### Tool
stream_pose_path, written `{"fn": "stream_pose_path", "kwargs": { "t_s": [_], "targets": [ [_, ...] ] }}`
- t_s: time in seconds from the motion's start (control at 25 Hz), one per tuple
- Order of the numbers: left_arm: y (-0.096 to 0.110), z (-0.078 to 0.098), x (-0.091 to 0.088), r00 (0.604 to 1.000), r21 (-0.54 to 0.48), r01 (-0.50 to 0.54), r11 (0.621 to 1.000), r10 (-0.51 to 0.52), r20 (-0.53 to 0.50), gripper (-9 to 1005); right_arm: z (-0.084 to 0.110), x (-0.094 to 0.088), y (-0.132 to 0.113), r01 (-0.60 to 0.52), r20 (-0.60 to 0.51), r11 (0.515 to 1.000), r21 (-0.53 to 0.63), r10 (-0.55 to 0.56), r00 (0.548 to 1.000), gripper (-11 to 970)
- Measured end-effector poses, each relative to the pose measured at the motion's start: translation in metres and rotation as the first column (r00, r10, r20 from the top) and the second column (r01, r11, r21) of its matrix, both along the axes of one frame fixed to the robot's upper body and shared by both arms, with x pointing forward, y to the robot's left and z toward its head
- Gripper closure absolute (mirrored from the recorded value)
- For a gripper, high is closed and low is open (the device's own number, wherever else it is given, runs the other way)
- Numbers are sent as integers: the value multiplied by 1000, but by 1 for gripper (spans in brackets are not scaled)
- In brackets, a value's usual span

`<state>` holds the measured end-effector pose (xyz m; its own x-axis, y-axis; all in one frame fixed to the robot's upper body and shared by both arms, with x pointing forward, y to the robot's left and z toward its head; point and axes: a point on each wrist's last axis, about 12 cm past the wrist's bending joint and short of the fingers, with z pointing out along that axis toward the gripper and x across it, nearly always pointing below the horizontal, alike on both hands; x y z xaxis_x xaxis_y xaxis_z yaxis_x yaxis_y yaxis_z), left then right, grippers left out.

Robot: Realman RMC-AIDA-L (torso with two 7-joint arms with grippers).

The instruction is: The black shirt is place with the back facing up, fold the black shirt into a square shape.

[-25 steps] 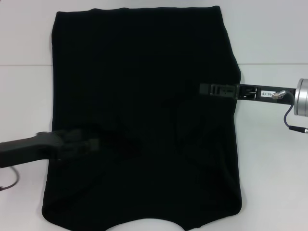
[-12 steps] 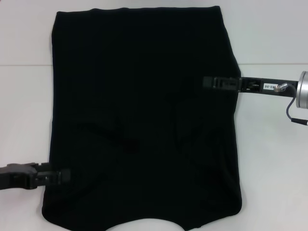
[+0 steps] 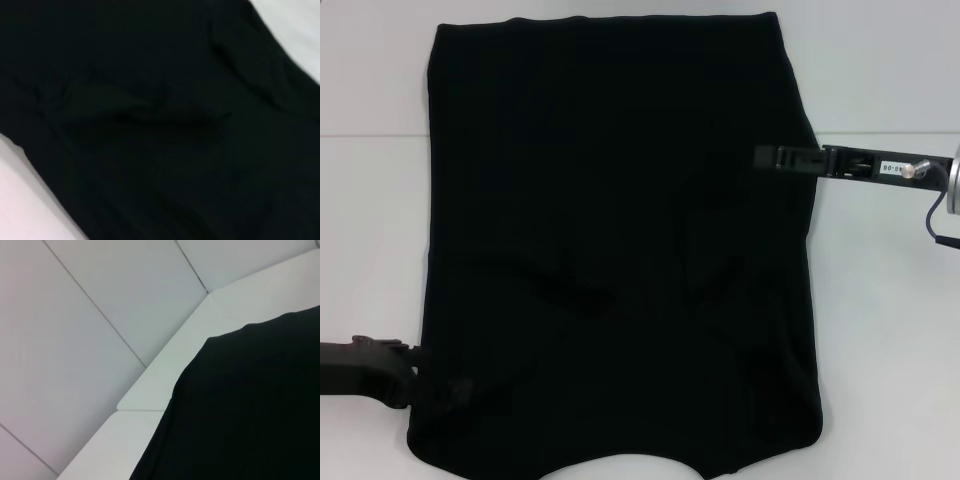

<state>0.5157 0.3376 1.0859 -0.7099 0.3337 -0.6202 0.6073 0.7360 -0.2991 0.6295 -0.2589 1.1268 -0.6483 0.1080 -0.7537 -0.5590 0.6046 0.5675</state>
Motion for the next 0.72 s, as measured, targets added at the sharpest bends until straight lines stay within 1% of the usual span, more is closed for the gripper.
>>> {"fn": "stream_pose_path", "kwargs": {
  "t_s": [0.32,0.44,0.72],
  "targets": [
    [-2,-2,6,996,71,57,996,-62,69,169,1,0,-5,27,-1,999,25,-27,1000,263],
    [-2,-2,5,989,92,97,991,-107,103,169,1,1,-7,42,-5,999,33,-42,999,264],
    [-6,-6,1,975,102,177,979,-188,115,170,1,2,-10,67,-17,997,39,-67,998,266]
  ]
}}
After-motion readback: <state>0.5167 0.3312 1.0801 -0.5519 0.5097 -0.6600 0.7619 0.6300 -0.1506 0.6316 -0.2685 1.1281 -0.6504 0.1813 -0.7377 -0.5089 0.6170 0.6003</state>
